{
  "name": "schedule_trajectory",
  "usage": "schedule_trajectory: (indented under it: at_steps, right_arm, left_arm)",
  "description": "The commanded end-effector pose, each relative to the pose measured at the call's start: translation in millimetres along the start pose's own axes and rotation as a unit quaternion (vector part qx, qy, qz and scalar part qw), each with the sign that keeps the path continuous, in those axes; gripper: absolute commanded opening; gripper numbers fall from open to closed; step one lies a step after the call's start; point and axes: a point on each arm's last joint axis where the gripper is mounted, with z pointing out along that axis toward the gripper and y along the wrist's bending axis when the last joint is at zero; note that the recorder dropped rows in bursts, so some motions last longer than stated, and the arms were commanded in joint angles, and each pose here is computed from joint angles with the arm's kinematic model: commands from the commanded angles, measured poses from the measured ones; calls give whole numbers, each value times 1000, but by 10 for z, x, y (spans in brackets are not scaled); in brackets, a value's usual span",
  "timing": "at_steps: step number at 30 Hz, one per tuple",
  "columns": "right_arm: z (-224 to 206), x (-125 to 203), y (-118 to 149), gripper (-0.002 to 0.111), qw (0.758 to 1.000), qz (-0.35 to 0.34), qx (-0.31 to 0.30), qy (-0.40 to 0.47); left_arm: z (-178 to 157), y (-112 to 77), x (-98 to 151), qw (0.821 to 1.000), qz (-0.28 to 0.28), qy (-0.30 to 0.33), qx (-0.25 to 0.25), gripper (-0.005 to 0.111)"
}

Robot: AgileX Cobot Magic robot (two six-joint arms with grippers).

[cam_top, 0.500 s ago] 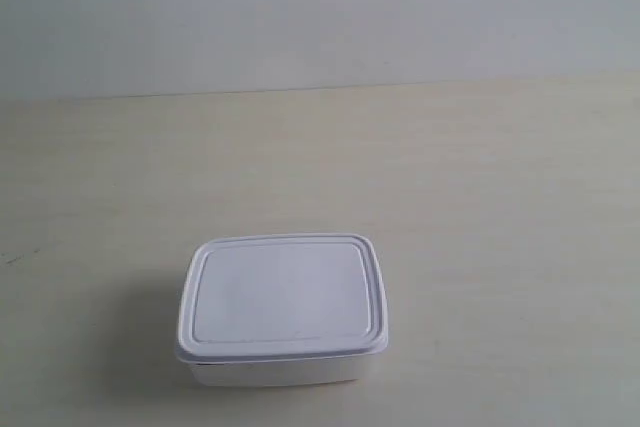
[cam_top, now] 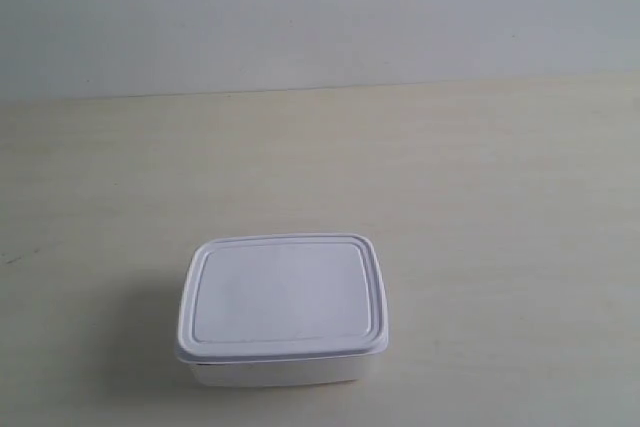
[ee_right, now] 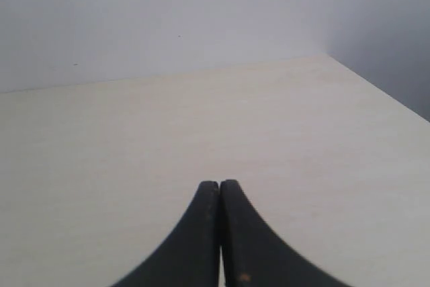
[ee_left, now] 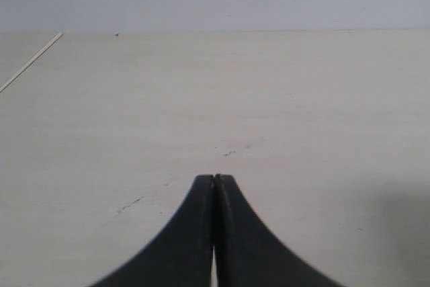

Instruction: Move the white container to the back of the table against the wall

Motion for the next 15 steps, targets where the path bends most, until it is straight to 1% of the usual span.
schedule_trajectory:
  at_steps: [1, 2, 3, 4, 5, 6, 7, 8, 11, 15]
  right_arm:
    - [38, 29, 4, 0, 1000, -3, -1, 22]
    - [91, 42, 11, 0, 999, -5, -3, 47]
    - [122, 50, 15, 0, 998, -6, -4, 61]
    - [169, 17, 20, 0, 997, -7, -5, 83]
    - [191, -29, 21, 0, 996, -8, -4, 93]
    - [227, -167, 24, 0, 995, -8, -3, 97]
    - [246, -249, 25, 0, 995, -8, -3, 98]
    - [290, -423, 30, 0, 996, -7, -3, 94]
    - [417, -882, 44, 0, 997, -6, -3, 74]
    - [627, -1529, 65, 0, 999, -4, -3, 37]
  left_arm:
    - [36, 1, 2, 1000, 4, 17, -1, 0]
    - [64, 5, -52, 999, 11, 38, -2, 0]
    - [66, 8, -113, 999, 11, 43, -3, 0]
    - [82, 14, -252, 998, 12, 57, -3, 0]
    - [92, 16, -314, 998, 12, 59, -3, 0]
    - [125, 20, -478, 998, 12, 64, -3, 0]
    - [151, 21, -538, 998, 12, 69, -3, 0]
    - [203, 24, -705, 997, 13, 73, -3, 0]
    - [329, 30, -1075, 997, 12, 72, -3, 0]
    - [498, 39, -1572, 999, 11, 53, -3, 0]
